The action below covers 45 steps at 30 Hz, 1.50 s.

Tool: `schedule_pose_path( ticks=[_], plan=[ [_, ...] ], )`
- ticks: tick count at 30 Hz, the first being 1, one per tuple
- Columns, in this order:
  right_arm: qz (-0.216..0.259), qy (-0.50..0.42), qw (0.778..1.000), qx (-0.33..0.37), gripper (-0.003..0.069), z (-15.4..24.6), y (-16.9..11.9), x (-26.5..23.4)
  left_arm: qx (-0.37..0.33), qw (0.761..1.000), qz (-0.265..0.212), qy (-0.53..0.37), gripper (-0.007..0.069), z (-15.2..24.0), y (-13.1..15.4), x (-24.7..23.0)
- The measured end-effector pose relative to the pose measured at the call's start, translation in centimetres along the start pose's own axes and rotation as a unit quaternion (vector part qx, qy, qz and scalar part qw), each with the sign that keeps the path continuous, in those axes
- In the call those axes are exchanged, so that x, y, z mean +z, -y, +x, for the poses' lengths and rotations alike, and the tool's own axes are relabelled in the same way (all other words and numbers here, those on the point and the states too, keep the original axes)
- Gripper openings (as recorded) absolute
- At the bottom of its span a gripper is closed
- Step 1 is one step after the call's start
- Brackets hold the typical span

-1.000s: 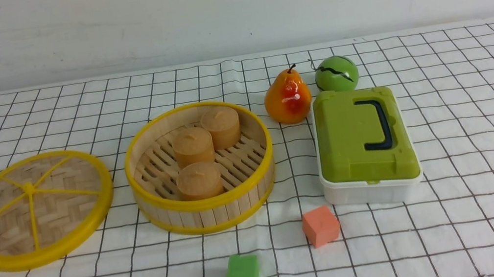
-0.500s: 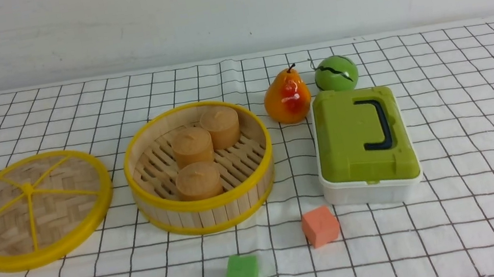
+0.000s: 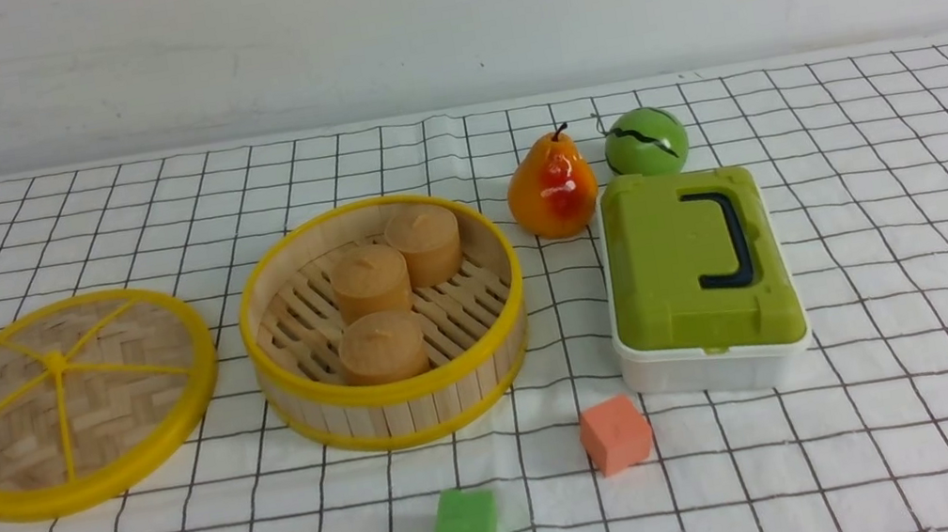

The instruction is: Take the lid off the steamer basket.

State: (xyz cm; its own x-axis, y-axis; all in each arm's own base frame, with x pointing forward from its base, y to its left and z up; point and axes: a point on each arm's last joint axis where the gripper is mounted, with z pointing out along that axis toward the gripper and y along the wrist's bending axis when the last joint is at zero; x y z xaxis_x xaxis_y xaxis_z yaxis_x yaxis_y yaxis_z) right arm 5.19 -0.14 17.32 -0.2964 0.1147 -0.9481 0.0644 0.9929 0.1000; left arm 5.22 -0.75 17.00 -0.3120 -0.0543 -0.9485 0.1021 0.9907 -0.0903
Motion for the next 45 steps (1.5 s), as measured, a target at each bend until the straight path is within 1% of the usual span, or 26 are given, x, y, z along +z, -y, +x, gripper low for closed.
schedule_pose_path(
  ticks=[13, 45],
  plan=[
    [0.000, 0.000, 1.000, 0.000, 0.0239, 0.00, 0.00, 0.00, 0.000, 1.000, 0.000, -0.001, -0.0012, 0.02, 0.00, 0.00],
    [0.000, 0.000, 1.000, 0.000, 0.0239, 0.00, 0.00, 0.00, 0.000, 1.000, 0.000, -0.001, 0.0019, 0.02, 0.00, 0.00]
  ],
)
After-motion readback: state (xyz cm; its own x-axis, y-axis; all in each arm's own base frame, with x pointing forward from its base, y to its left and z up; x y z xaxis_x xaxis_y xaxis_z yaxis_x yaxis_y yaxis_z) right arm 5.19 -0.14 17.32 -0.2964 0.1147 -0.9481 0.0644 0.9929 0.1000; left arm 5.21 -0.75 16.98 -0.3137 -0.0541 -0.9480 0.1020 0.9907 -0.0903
